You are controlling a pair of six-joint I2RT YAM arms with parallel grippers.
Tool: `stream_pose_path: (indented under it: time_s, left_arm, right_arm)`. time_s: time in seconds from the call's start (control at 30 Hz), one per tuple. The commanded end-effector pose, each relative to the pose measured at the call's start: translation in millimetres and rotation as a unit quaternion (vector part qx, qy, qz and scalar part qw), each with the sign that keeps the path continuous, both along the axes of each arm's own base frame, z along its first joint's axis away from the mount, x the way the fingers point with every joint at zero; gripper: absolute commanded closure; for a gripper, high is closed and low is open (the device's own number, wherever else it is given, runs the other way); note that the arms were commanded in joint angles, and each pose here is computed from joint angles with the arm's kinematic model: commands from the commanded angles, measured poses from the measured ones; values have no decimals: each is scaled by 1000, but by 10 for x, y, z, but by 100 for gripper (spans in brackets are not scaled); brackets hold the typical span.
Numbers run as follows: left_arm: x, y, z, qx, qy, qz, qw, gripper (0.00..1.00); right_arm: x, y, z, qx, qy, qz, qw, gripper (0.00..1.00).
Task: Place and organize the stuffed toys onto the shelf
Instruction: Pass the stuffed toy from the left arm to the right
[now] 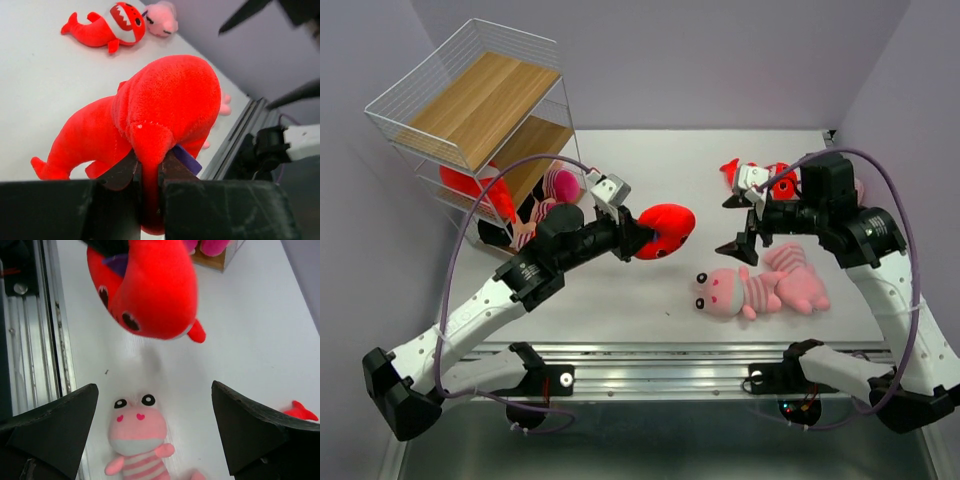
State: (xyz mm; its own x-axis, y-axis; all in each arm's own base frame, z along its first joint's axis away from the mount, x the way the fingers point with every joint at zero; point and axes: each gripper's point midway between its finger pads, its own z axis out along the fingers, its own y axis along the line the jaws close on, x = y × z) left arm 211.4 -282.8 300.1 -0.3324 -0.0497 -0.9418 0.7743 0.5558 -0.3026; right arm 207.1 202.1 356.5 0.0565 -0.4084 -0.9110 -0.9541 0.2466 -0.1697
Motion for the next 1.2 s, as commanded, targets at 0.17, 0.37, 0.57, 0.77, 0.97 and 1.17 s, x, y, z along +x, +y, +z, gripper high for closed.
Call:
stream_pose_path:
  time_s: [0.17,0.37,0.57,0.77,0.97,1.17]
  left_arm:
    - [123,-96,1405,-288,139,59,946,100]
    - [151,-80,1464,-409,298,80,859,100]
    - [187,-18,1428,-450,340,106,819,100]
    - [199,-20,1332,-458,353,108,809,100]
    - [191,-23,1312,-465,355,102,805,100]
    - [201,-26,1282,-464,350,102,808,100]
  right_arm:
    - [-106,-48,-429,-37,-94,65,993,0]
    - [154,40,-222,18,-89,1,996,0]
    - [179,274,114,99,-44,20,994,0]
    - [199,513,163,152,36,64,986,1]
    - [168,688,179,197,97,122,968,40]
    - [48,690,184,206,123,143,960,80]
